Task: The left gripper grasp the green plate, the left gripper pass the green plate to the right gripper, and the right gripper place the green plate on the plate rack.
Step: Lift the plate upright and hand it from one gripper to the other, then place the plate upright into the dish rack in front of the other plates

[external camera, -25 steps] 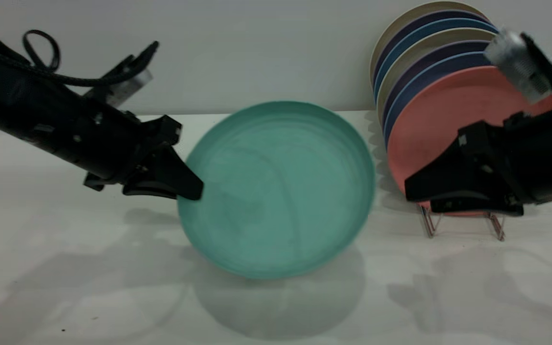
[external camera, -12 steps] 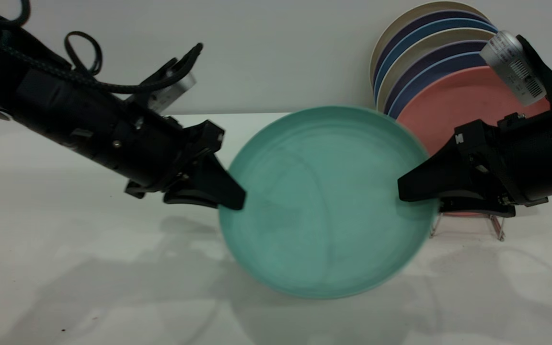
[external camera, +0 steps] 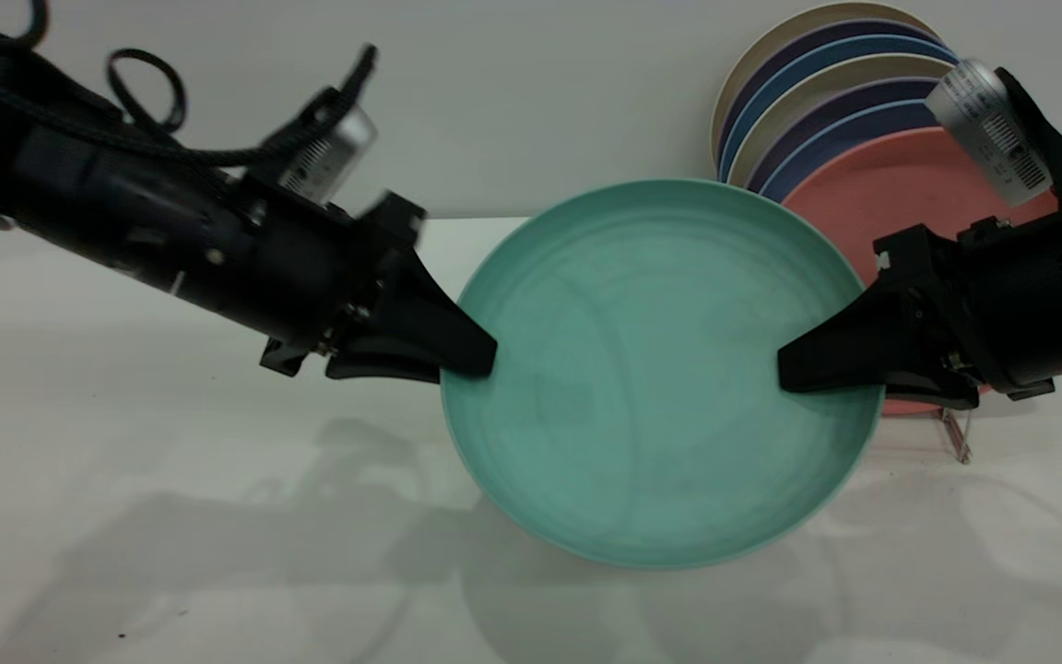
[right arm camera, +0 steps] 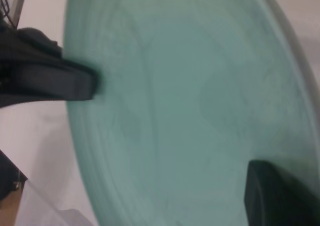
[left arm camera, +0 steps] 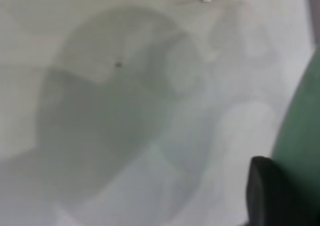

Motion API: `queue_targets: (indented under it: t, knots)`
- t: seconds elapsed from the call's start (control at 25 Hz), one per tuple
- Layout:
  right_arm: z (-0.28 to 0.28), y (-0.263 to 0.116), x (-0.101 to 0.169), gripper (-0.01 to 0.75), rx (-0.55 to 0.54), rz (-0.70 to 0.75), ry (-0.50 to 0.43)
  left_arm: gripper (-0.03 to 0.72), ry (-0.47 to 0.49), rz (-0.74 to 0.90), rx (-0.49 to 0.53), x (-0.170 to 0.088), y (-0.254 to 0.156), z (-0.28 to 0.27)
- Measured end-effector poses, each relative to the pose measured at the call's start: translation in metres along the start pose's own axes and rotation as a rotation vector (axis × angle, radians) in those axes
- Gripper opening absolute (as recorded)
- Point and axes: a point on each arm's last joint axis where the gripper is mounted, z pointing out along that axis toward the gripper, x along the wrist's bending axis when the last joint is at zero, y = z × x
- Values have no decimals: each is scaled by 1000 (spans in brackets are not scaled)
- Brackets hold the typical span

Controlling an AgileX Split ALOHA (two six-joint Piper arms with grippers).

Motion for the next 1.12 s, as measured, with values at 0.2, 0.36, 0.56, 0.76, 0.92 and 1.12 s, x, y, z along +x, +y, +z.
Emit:
queue_targets:
  t: [0.2,0.36,0.56,0.76,0.92,1.12]
  knots:
    - [-2,0,-5,65,0,-95,-35,551,-128,-50,-16,12,3,-32]
    - [-11,4,-15,65,-20,-190,-53,710,-150,-104,-41,35,3,-68]
    - [-38,16,-6,65,42,-599,-86,664,3,-189,2,74,-4,-112]
    - [-71,50,15,65,103,-948,-216,538,232,-227,145,93,1,-137]
    - [-90,84,23,65,135,-1101,-347,505,363,-242,194,97,12,-152]
    - [-107,113,28,65,202,-1224,-466,498,396,-245,212,98,15,-156]
